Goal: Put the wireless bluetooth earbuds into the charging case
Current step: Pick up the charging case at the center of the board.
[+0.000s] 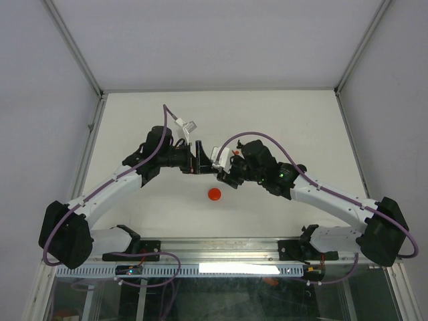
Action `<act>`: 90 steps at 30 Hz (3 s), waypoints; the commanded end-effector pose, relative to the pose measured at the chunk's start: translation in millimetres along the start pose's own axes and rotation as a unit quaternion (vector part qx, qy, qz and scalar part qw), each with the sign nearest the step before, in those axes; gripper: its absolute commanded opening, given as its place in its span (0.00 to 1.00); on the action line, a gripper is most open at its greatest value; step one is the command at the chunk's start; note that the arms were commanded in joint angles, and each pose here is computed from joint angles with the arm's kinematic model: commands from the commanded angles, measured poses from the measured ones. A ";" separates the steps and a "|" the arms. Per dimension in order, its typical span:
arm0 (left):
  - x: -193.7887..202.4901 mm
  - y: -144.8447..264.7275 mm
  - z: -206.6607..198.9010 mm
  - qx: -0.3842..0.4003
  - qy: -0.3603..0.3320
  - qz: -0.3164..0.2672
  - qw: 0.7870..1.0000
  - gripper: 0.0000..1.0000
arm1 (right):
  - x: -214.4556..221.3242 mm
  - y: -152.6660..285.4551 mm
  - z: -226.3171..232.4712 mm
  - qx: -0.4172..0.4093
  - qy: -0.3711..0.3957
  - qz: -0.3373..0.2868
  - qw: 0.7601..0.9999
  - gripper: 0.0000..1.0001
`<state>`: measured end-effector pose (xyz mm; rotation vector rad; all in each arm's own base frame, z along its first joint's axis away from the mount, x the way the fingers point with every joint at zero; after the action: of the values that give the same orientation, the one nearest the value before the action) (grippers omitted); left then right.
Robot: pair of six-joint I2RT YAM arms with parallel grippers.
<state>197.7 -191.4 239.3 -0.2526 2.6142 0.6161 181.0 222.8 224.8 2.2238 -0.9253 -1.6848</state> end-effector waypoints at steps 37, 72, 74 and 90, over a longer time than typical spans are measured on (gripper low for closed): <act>1.4 5.8 -19.9 0.082 -0.115 -0.105 0.984 0.00 | -38.2 20.5 -11.1 -0.011 0.019 -0.119 0.993 0.71; 7.4 38.8 -59.0 0.266 -0.273 -0.286 0.879 0.08 | -57.5 31.7 -14.7 -0.101 -0.229 -0.478 0.842 0.49; 7.5 38.2 -58.8 0.266 -0.273 -0.285 0.879 0.08 | -58.5 32.1 -15.2 -0.103 -0.228 -0.479 0.841 0.48; 11.4 38.2 -59.9 0.260 -0.298 -0.253 0.883 0.27 | -61.8 32.7 -15.3 -0.137 -0.216 -0.468 0.846 0.00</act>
<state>159.7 -186.1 287.2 -0.5095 1.9616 -0.1775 174.2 229.5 275.7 2.1516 0.4028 -2.6693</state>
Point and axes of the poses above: each gripper's point midway between its finger pads, its own y axis back along the fingers, its own z axis along the line the jaws close on, x = y × z, the point moved 10 cm from there along y, back along the fingers, and after that the axes turned 5 degrees about y, right-handed, at the moved point
